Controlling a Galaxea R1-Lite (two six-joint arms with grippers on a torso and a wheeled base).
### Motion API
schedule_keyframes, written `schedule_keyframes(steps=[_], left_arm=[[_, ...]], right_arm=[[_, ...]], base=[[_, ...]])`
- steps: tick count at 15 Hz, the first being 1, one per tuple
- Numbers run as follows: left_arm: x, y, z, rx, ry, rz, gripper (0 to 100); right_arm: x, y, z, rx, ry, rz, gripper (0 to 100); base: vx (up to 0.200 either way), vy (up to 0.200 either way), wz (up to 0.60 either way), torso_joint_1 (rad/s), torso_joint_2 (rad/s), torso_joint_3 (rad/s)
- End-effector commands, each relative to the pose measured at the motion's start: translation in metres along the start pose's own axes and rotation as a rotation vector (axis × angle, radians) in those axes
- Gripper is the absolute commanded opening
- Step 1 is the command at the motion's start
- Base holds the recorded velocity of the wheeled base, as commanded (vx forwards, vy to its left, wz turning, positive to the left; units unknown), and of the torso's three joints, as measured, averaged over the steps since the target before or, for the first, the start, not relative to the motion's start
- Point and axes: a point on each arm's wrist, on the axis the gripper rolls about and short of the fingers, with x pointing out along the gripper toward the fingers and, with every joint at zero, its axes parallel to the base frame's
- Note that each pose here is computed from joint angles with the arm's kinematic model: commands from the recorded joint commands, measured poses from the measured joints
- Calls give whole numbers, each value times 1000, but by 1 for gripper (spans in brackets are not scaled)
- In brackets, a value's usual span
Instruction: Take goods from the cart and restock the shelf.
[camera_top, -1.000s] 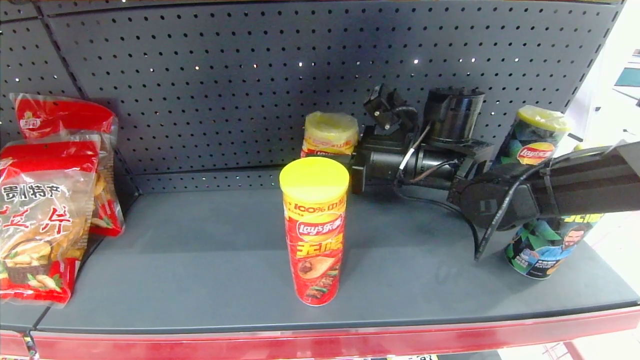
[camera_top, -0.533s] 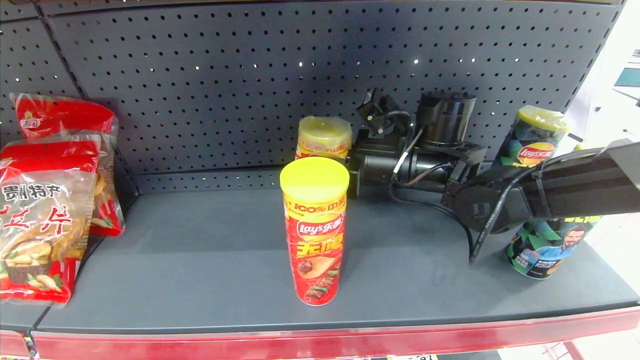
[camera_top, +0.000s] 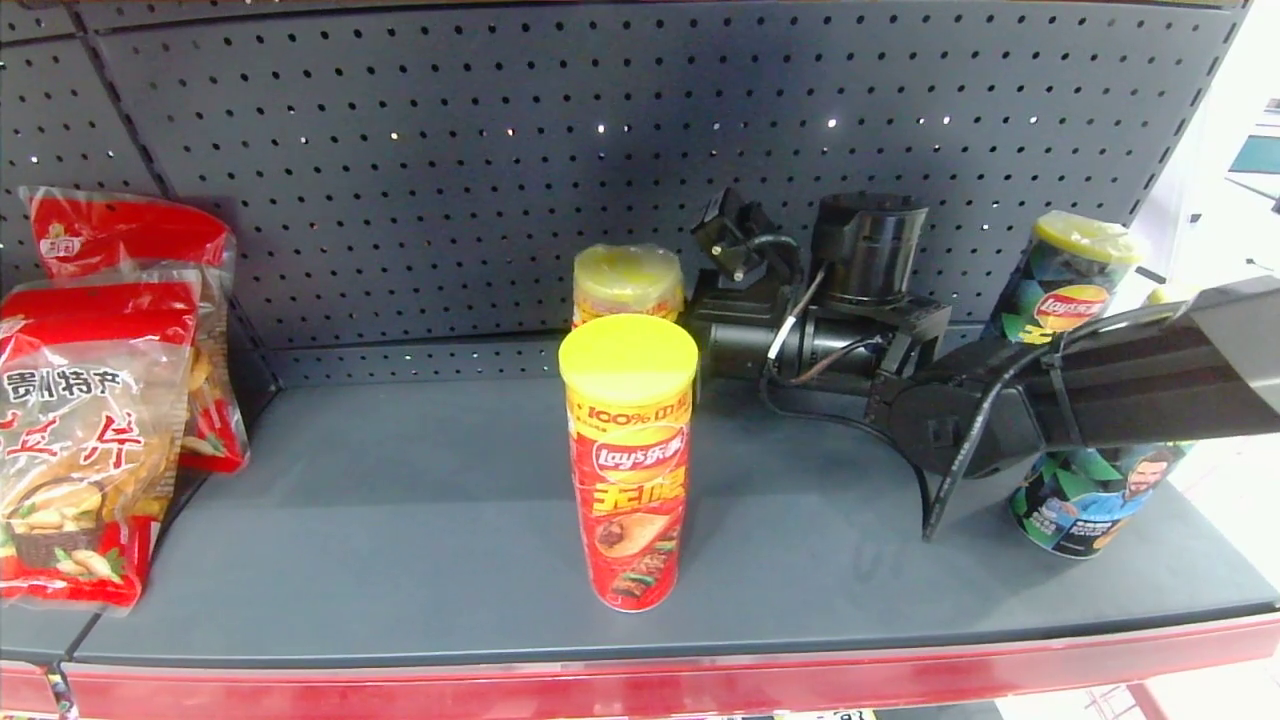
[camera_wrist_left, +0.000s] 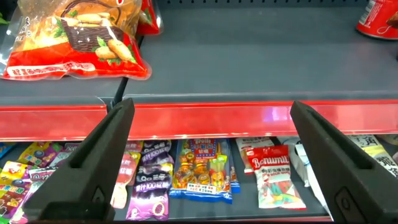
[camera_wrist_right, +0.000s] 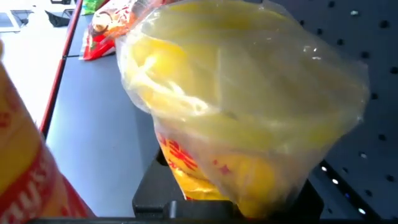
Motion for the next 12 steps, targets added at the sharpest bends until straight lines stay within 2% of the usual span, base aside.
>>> schedule_keyframes(steps=[1, 4, 5, 12], left_arm=[[0, 0, 0, 0, 2, 1, 100], [0, 0, 0, 0, 2, 1, 100], [0, 0, 0, 0, 2, 1, 100], [0, 0, 0, 0, 2, 1, 100]], right_arm=[[4, 2, -3, 5, 4, 8, 0], [4, 2, -3, 7, 7, 7, 0], [4, 3, -4, 8, 8, 7, 100], [-3, 5, 6, -5, -6, 2, 100]], base=[[0, 0, 0, 0, 0, 0], [0, 0, 0, 0, 0, 0], [0, 0, 0, 0, 0, 0], [0, 0, 0, 0, 0, 0]])
